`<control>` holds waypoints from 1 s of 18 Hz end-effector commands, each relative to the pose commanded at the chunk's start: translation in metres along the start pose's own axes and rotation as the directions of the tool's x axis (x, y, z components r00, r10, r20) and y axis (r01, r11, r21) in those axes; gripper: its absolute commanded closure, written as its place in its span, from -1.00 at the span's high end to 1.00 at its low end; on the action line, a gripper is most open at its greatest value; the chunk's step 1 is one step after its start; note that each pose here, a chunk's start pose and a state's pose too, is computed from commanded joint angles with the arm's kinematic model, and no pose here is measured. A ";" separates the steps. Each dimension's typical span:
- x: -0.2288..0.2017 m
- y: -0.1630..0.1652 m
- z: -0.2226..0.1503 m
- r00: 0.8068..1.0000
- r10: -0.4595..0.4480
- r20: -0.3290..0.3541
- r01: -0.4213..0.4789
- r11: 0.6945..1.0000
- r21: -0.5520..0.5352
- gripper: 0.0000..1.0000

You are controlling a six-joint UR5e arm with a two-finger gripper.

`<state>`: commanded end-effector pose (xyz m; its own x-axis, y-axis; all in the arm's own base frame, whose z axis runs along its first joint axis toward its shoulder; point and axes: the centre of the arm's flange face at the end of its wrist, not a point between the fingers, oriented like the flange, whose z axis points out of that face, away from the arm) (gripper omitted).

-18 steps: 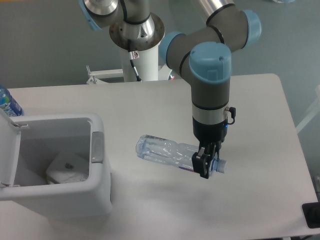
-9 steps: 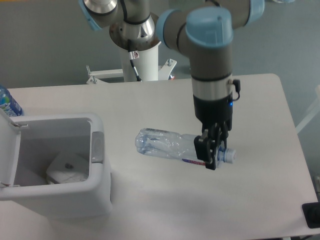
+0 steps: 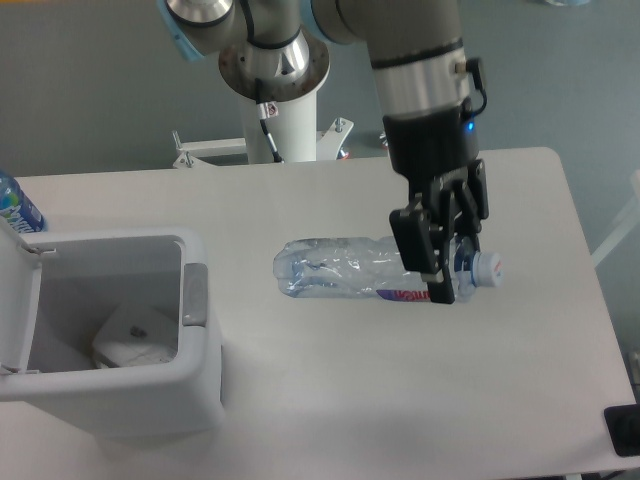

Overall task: Place the trash in the trash can
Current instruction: 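Close on the bottle neck and lift the bottle off the table, then carry the bottle over the white bin and open the gripper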

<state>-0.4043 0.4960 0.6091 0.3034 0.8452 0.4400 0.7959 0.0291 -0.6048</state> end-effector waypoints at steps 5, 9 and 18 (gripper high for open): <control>0.031 0.021 -0.012 0.992 0.115 -0.059 -0.115 0.993 0.011 -1.00; 0.076 0.055 -0.025 0.958 0.254 -0.133 -0.253 0.967 0.021 -1.00; 0.138 0.122 -0.035 0.899 0.360 -0.248 -0.372 0.928 -0.002 -0.95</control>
<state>-0.2470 0.5974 0.6191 0.6896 0.6381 0.3423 0.6265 -0.2886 -0.7240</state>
